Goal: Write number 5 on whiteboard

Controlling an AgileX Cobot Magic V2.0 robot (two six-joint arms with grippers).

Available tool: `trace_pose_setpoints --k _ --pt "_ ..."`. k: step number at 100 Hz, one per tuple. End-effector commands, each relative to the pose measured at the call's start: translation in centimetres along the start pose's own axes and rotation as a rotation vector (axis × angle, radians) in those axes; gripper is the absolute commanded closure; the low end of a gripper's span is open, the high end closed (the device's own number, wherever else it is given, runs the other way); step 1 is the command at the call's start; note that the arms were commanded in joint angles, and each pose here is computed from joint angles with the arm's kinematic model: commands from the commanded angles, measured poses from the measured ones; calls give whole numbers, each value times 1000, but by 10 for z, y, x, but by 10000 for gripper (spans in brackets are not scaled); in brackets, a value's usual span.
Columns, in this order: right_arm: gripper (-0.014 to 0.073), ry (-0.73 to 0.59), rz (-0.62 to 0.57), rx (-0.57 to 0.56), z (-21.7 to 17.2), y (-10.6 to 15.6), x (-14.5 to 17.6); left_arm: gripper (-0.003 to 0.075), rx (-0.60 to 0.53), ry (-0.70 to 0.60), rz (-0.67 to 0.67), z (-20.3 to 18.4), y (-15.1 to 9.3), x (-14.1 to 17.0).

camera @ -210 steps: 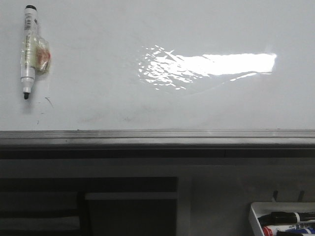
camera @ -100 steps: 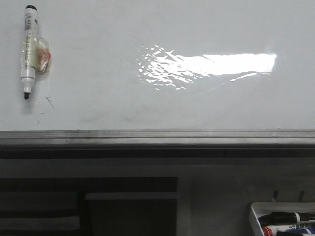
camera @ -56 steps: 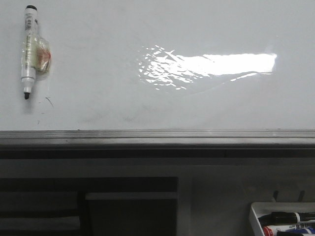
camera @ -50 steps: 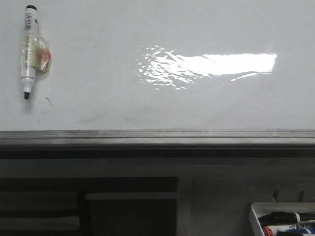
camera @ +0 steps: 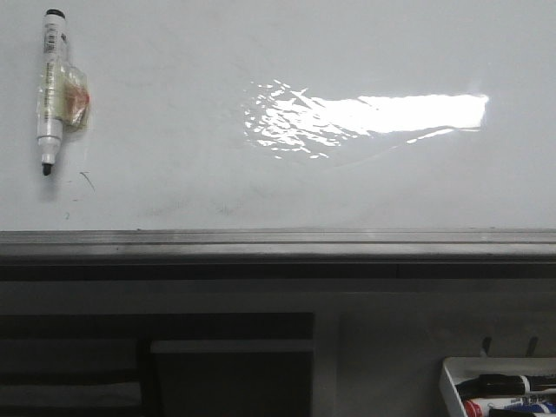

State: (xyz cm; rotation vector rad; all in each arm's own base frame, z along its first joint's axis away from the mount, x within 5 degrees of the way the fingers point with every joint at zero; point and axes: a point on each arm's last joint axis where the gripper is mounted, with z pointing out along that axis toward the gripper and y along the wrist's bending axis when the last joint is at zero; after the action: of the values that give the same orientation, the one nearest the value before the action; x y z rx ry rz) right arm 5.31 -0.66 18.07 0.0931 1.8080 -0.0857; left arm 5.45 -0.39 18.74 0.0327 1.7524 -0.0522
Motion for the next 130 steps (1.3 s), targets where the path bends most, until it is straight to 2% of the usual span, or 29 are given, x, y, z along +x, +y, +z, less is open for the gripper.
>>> trace_pose_setpoints --k 1,26,43,59,71,84,99,110,124,130 --pt "656 -73 -8 8 1 0 1 741 -6 -92 -15 -1 1 -3" --pt "656 -219 0 -2 -1 1 -12 741 -10 -130 -15 -1 1 -6" --pt "656 -249 23 -8 -1 1 -15 741 -6 -153 -45 -1 1 -8" --pt "656 -249 65 -16 -1 1 -15 741 -7 -253 -99 -3 2 -18" --pt "656 -219 87 -20 -1 1 -14 741 -5 -276 -108 -6 2 -25" --pt "656 -210 91 -21 -3 1 -20 741 9 -196 -99 -7 0 -34" --pt "656 -105 139 -35 -1 3 -28 741 11 -147 -83 -6 -1 -61" --pt "656 -57 201 -49 3 4 -41 741 12 -115 -93 1 -1 -77" --pt "656 -3 203 -53 5 5 -63 739 -3 -123 -79 10 0 -85" --pt "656 13 203 -54 7 5 -69 706 -7 -116 -80 14 1 -85"
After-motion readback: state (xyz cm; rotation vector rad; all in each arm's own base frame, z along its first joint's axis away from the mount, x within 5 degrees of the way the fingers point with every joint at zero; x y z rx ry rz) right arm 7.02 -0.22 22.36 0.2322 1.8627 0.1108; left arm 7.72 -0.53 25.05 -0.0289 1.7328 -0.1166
